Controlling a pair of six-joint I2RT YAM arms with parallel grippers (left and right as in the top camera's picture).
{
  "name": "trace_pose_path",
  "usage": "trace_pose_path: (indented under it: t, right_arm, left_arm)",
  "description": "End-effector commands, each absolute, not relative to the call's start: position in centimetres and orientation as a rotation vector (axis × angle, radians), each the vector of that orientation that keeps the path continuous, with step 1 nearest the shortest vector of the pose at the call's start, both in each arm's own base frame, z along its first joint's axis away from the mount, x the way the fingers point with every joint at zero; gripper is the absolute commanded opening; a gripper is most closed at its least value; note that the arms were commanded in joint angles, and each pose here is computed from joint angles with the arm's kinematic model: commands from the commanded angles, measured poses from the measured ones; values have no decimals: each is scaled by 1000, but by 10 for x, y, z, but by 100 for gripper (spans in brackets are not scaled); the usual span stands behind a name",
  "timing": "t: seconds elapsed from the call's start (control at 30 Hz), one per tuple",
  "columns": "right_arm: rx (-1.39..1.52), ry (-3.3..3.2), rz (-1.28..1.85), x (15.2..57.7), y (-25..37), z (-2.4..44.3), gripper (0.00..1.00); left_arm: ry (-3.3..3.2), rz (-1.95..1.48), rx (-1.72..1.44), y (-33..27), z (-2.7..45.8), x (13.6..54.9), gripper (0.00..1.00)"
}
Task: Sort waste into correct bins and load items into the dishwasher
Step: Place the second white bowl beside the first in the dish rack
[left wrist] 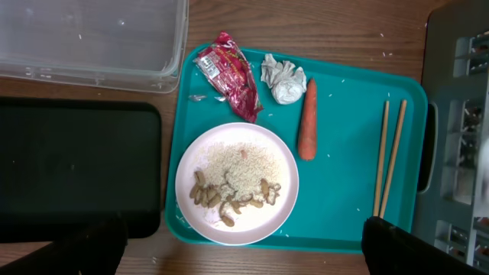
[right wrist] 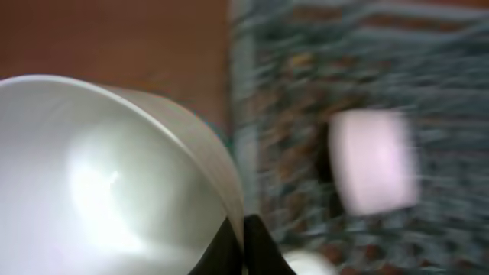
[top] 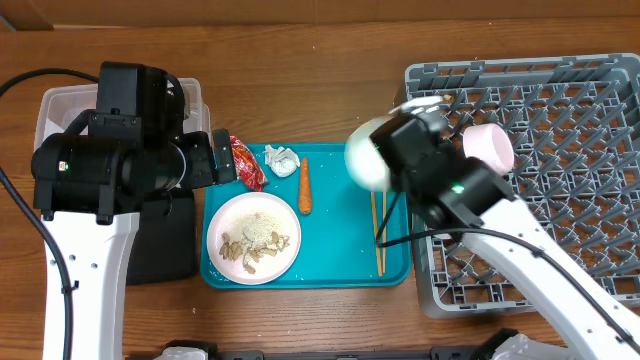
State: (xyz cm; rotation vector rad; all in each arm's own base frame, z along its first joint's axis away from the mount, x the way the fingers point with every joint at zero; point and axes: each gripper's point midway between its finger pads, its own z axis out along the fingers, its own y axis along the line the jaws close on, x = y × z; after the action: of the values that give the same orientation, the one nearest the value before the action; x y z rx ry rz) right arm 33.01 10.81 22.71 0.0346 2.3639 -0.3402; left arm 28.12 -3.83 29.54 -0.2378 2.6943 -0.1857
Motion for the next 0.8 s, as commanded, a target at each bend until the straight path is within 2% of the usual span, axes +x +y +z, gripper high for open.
trace_pose_path:
  t: [0.0, 0.13, 0.4, 0.77]
  right_arm:
    - [412, 1880, -909, 331, 7, 311, 4]
    - [492, 1760, -1193, 324, -40, 329, 4]
    - [626, 1788, -1392, 332, -99, 303, 4]
    - [481, 1946, -1649, 368, -128, 252, 4]
  left_arm:
    - [2678, -180, -253, -36, 299, 282, 100]
    - [2678, -180, -253, -36, 299, 282, 100]
    - [2678, -180, -253, -36, 299, 282, 100]
    - [2678, -180, -253, -36, 299, 282, 100]
